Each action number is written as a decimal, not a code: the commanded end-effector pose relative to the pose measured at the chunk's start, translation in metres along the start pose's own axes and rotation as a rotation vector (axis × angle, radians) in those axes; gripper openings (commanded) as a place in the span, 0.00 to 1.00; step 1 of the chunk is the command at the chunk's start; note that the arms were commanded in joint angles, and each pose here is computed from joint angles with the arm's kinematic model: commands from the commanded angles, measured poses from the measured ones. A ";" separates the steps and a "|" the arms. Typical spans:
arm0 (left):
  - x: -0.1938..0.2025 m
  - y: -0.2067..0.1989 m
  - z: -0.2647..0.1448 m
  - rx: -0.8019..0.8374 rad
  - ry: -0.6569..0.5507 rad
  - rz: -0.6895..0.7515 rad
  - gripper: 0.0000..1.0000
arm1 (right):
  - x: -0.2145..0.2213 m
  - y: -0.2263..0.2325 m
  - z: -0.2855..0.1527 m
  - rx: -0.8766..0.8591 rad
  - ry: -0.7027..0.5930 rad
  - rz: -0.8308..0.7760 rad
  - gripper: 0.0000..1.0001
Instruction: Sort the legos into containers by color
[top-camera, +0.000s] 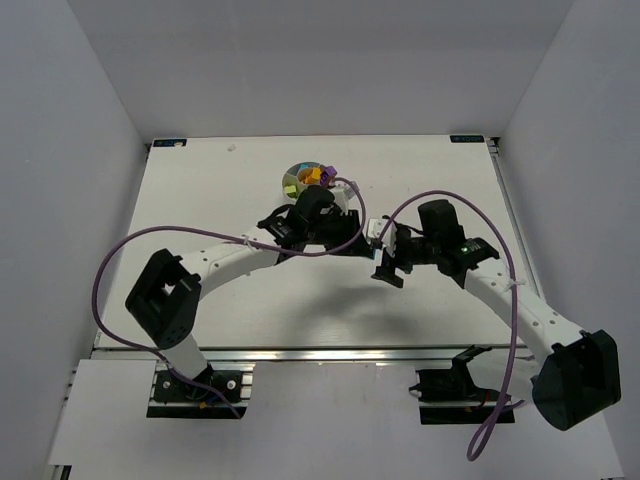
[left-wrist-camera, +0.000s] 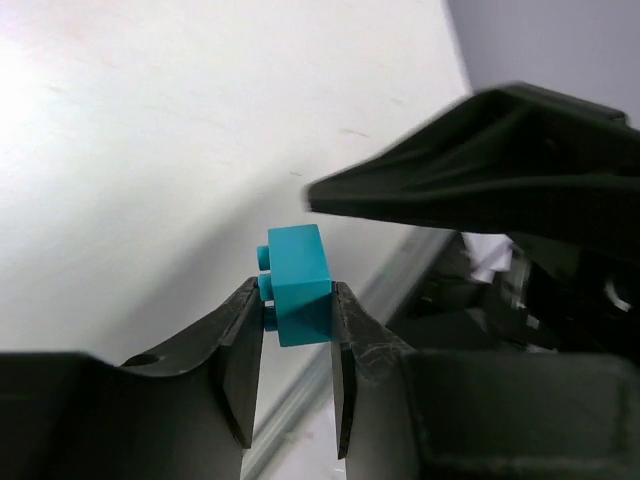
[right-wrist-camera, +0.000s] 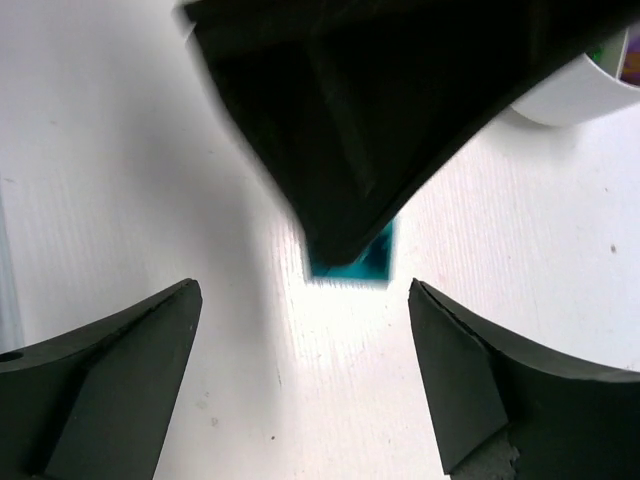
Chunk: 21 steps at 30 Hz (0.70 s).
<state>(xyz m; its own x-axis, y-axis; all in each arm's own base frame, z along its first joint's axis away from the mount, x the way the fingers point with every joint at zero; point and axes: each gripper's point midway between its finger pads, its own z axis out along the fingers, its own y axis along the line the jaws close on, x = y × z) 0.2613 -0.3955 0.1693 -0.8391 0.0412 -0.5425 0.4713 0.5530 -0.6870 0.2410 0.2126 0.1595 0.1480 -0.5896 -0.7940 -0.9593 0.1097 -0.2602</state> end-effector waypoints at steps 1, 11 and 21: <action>-0.055 0.008 -0.035 -0.152 -0.142 0.153 0.00 | 0.003 -0.013 -0.004 0.099 0.004 0.005 0.89; -0.176 0.099 -0.103 -0.617 -0.331 0.257 0.00 | 0.030 -0.044 -0.025 0.351 0.024 0.178 0.04; -0.261 0.197 -0.119 -0.881 -0.352 0.296 0.00 | 0.022 -0.043 -0.044 0.389 -0.029 0.172 0.00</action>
<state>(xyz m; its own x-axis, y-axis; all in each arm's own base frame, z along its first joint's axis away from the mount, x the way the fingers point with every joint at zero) 0.5325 -0.2183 0.2438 -0.4957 0.0345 -0.8678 0.1780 0.9820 -0.0627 0.2731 0.1572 0.1641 -0.0273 -0.5451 -0.8379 -0.8174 0.4947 -0.2952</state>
